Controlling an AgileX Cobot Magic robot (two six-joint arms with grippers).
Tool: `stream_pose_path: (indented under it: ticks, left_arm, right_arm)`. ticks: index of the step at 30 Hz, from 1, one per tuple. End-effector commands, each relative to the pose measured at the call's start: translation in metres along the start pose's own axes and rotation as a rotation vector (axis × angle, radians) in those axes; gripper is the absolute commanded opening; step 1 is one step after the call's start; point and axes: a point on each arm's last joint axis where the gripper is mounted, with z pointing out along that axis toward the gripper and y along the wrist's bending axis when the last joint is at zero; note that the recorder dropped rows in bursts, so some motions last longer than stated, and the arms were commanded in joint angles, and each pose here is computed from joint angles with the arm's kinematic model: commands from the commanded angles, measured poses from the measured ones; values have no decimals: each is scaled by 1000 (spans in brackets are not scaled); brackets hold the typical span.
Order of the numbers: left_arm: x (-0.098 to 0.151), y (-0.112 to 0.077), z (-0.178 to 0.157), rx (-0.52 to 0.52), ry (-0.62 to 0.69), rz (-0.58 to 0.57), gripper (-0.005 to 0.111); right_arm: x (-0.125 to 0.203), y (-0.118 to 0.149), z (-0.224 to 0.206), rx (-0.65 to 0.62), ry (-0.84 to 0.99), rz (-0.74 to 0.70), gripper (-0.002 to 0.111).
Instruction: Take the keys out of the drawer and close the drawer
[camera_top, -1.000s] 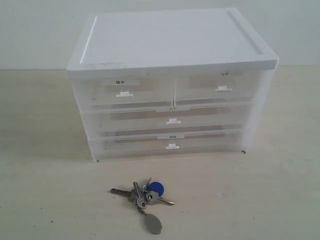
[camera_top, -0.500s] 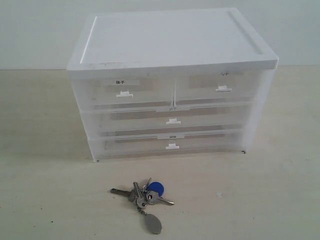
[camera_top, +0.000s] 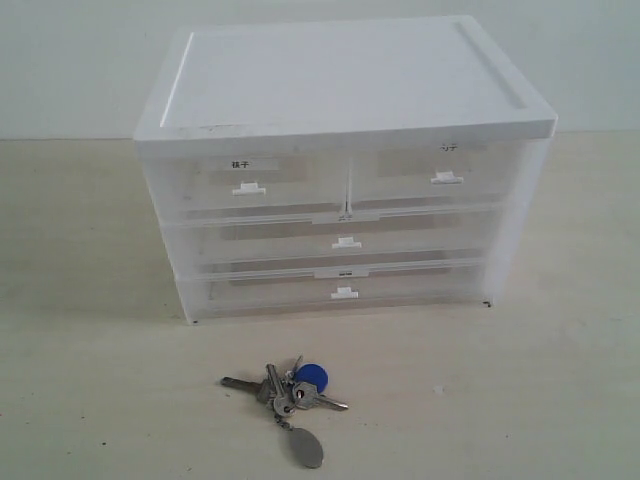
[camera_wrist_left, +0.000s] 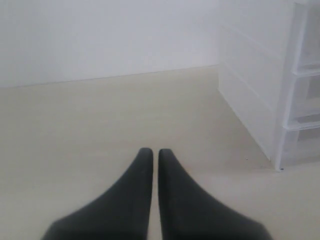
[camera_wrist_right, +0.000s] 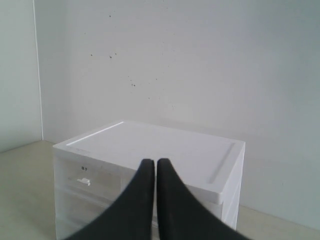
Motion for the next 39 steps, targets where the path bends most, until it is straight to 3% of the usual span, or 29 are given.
stream_pose_path:
  ticks: [1,28,33,36,39]
  left_arm:
    - [1,1,0,-21,3,5,5]
    - [1,1,0,-21,3,5,5]
    - [1,1,0,-21,3,5,5]
    - [1,1,0,-21,3,5,5]
    - [1,1,0,-21,3,5,5]
  right_arm:
    - [-1,0,-1,-3,-13,0,0]
    - [-1,0,-1,-4,-15,0,0]
    - [0,5,-1,-56,0,14,0]
    - [0,13,1,-68,-88,-24,0]
    - [11,17,9,55,-221,22,0]
